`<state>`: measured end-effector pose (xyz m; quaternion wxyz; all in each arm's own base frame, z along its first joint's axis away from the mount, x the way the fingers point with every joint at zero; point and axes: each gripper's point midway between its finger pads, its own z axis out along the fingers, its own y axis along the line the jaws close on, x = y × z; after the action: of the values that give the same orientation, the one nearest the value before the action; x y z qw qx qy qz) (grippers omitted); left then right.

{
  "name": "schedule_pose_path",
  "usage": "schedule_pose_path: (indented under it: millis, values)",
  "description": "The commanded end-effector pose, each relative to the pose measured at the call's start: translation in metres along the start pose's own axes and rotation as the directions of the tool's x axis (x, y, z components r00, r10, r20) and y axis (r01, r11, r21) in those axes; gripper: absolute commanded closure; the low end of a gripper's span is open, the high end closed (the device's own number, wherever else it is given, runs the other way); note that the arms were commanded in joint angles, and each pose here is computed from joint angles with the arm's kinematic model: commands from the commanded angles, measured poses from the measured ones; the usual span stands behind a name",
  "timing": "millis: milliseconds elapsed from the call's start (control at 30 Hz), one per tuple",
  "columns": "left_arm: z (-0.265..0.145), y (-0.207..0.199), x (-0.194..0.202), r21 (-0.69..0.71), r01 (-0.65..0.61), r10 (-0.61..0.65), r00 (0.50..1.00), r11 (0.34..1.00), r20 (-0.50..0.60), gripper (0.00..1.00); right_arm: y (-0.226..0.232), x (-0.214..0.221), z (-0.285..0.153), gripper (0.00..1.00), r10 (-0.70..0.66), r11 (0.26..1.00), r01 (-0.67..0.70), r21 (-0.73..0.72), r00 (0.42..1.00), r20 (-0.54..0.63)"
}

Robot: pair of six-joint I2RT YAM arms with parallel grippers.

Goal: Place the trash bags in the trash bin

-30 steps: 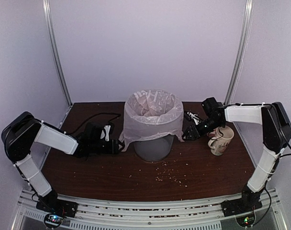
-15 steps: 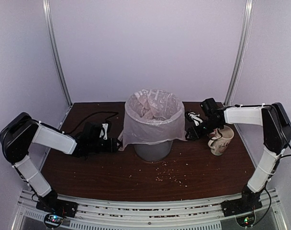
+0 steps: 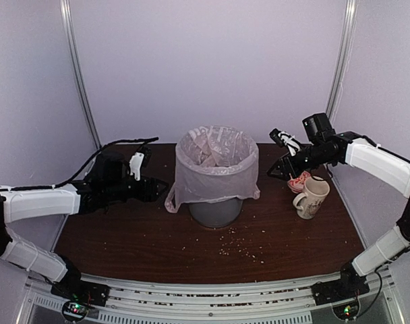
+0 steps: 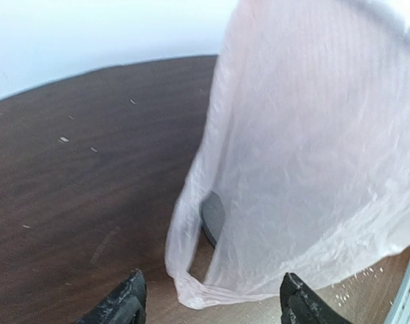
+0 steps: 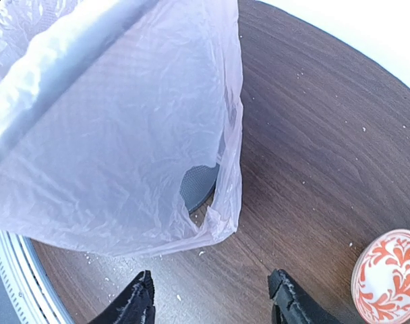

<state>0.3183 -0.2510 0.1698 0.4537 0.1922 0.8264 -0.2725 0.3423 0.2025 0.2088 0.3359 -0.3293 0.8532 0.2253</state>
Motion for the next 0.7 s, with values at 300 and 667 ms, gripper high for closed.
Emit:
schedule_pose_path:
  millis: [300, 667]
  values:
    - [0.038, 0.076, -0.104, -0.161, 0.027, -0.007, 0.992, 0.987, 0.125, 0.35, 0.004, -0.078, -0.073, 0.46, -0.101, 0.988, 0.078, 0.133, 0.978, 0.183]
    - [0.139, 0.037, -0.122, 0.225, -0.152, 0.137, 0.987, 0.962, 0.078, 0.37, 0.017, -0.091, -0.090, 0.47, -0.157, 0.984, 0.135, 0.115, 0.964, 0.214]
